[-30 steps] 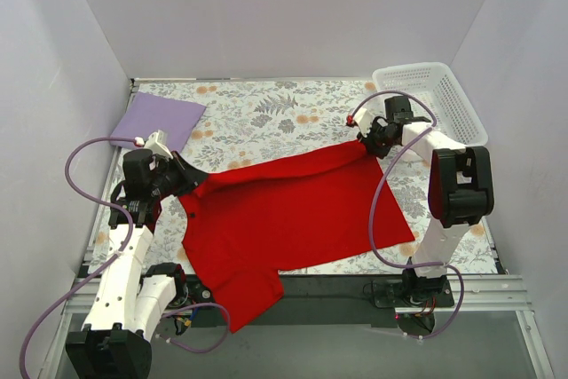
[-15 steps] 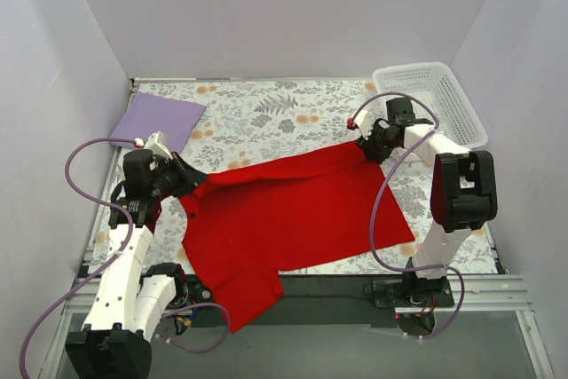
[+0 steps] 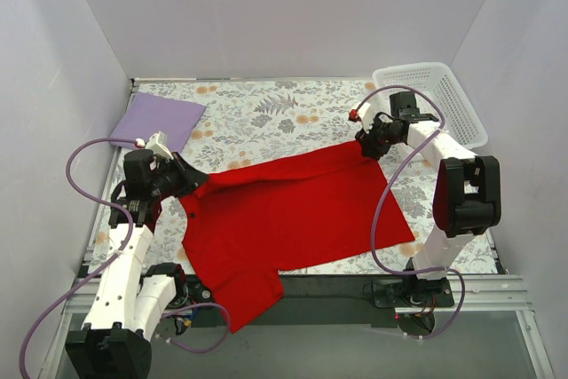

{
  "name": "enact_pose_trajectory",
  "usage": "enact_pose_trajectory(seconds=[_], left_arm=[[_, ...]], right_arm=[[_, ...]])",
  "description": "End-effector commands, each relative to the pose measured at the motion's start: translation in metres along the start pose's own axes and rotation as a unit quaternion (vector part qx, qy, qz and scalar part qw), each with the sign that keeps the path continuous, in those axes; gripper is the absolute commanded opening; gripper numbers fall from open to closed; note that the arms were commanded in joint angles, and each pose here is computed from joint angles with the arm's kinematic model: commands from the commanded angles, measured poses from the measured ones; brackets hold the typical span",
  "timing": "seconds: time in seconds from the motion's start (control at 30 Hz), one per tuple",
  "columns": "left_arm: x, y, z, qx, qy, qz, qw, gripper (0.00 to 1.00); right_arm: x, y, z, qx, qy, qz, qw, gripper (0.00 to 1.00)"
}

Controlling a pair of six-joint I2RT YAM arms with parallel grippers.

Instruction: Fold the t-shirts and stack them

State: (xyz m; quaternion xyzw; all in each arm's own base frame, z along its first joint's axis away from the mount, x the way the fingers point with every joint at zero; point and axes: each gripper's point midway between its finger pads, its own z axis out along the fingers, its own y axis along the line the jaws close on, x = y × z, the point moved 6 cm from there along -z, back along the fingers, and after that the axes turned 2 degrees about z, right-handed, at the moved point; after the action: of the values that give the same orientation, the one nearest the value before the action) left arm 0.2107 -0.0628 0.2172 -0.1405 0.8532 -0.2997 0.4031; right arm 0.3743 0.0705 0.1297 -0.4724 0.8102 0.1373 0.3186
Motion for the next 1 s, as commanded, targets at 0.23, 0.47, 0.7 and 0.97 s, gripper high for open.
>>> enact_pose_trajectory(seconds=[0.23, 0.47, 0.7, 0.97], left_arm=[[-0.008, -0.015, -0.014, 0.008, -0.002, -0.001, 1.0, 0.49], [-0.022, -0.016, 0.017, 0.034, 0.049, 0.001, 0.998, 0.52], [0.006, -0.006, 0.076, -0.005, 0.167, 0.038, 0.985, 0.51], [0.014, 0.021, 0.114, -0.09, 0.201, 0.088, 0.972, 0.49]], right_arm=[[-0.021, 0.019, -0.024, -0.024, -0.054, 0.027, 0.998, 0.49], [-0.02, 0.054, -0.033, -0.086, -0.088, 0.069, 0.99, 0.49], [-0.007, 0.085, -0.033, -0.136, -0.102, 0.098, 0.981, 0.49], [0.01, 0.103, -0.028, -0.161, -0.095, 0.113, 0.976, 0.49]])
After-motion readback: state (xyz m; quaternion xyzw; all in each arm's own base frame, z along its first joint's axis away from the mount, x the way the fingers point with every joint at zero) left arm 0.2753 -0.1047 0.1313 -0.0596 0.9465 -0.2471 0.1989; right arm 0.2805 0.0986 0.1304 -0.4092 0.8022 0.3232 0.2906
